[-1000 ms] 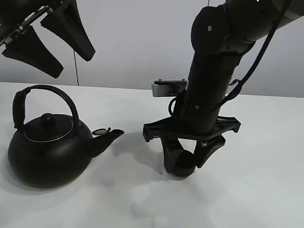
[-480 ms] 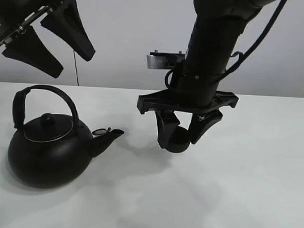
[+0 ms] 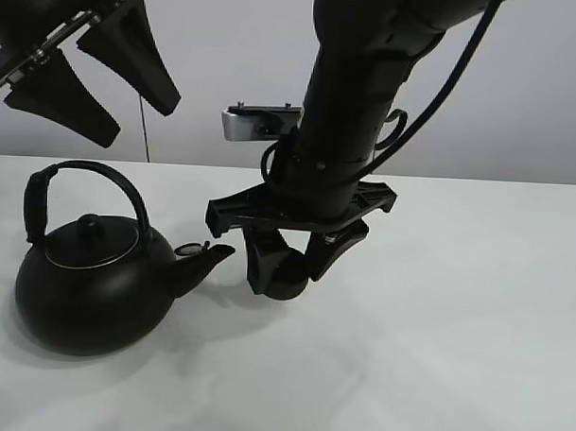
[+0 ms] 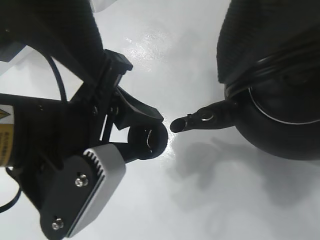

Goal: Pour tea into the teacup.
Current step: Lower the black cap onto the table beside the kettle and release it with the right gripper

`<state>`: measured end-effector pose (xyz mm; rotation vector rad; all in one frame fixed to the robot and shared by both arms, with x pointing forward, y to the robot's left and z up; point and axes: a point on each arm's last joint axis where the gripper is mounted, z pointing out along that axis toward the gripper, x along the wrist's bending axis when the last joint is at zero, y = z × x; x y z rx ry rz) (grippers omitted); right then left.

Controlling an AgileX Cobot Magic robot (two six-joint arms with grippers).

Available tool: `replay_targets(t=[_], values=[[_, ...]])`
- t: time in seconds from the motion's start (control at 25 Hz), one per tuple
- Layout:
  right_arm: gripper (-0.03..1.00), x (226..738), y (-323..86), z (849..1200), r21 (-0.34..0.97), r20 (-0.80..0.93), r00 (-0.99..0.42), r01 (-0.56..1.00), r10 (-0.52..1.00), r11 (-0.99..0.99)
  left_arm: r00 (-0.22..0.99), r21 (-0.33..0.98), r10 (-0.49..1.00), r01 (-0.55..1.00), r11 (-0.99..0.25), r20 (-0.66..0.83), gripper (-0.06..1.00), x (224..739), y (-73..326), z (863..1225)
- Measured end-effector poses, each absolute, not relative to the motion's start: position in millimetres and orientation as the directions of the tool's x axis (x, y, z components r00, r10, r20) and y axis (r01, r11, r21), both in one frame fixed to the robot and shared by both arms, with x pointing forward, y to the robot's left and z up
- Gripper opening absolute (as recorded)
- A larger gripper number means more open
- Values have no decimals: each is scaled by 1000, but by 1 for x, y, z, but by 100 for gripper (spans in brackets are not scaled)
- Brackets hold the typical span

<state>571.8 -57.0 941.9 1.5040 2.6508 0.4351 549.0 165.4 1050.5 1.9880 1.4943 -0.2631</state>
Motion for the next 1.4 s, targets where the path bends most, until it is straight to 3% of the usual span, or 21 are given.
replay_targets(t=[0.44,1.4], values=[[40,591,-43,912,305,93,-506,834,857,460,337,362,793,919,-158,-508,48,549,165,1050],[41,595,-42,905,253,75,-498,847,864,467,337,362,793,919,-158,-508,48,549,165,1050]])
